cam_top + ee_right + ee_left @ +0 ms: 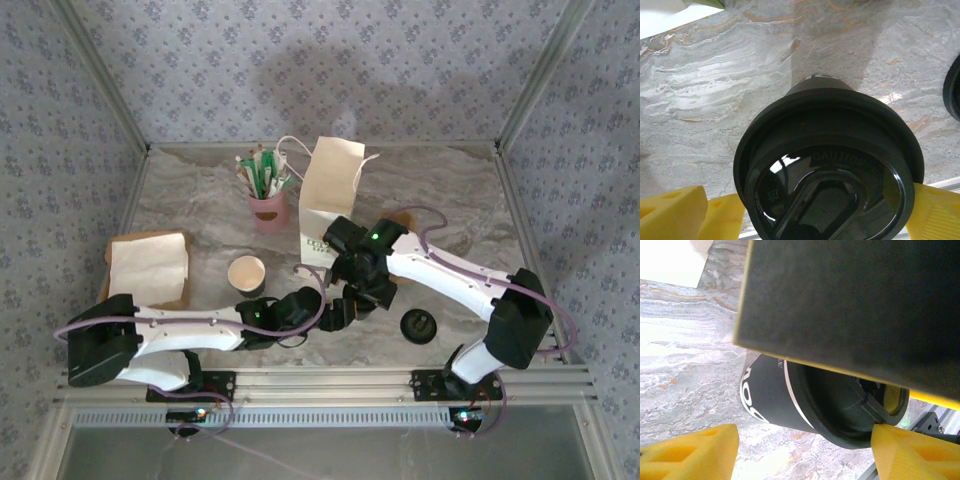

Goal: Pack the takeout coffee

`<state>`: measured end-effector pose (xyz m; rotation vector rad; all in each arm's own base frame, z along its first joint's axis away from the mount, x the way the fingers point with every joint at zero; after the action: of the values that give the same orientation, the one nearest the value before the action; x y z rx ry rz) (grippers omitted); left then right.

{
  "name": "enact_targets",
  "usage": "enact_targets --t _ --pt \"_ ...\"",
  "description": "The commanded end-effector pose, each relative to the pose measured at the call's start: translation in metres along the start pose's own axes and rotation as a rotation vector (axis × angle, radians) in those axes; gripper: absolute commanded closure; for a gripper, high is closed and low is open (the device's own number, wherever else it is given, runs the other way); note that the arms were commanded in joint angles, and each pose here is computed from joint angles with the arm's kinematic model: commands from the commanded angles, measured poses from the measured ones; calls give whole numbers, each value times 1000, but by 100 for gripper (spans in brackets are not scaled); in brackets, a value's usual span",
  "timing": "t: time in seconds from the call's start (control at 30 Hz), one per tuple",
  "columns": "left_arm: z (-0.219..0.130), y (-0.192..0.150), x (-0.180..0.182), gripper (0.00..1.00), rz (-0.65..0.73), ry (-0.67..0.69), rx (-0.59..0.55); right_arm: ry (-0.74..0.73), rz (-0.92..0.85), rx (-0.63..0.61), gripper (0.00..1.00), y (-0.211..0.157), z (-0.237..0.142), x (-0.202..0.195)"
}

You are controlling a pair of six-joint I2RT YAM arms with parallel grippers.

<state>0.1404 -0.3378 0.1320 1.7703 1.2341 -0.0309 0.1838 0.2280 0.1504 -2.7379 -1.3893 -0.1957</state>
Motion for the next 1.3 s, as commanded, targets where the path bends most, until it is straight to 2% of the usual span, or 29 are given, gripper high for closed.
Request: enact_targets --t 0.0,0.23,0.47,0.83,1.27 --pt "5 -9 6 30 2 38 53 65 24 20 0 -4 -19 8" --pt "6 -9 6 30 15 58 69 46 44 0 0 1 -23 3" --pt "8 -7 2 30 23 57 73 35 69 18 4 4 -23 0" --pt "9 -5 -1 30 23 51 76 49 104 63 4 6 -20 -3" --pt "7 -2 -6 29 20 35 75 114 113 54 5 10 -37 -9"
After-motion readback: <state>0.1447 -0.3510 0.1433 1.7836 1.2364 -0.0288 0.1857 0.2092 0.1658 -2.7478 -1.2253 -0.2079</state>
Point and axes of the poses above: each hand's point on the last joint's axis, 136 mm out from that joint toward the fingers, its own z axis out along the fingers, its own x axis along the line the jaws close on, y = z × x, the point moved 2 cm from there along -z, back along the fingers, and after that the axes turned 11 degrees about z, right-handed, at the moved point
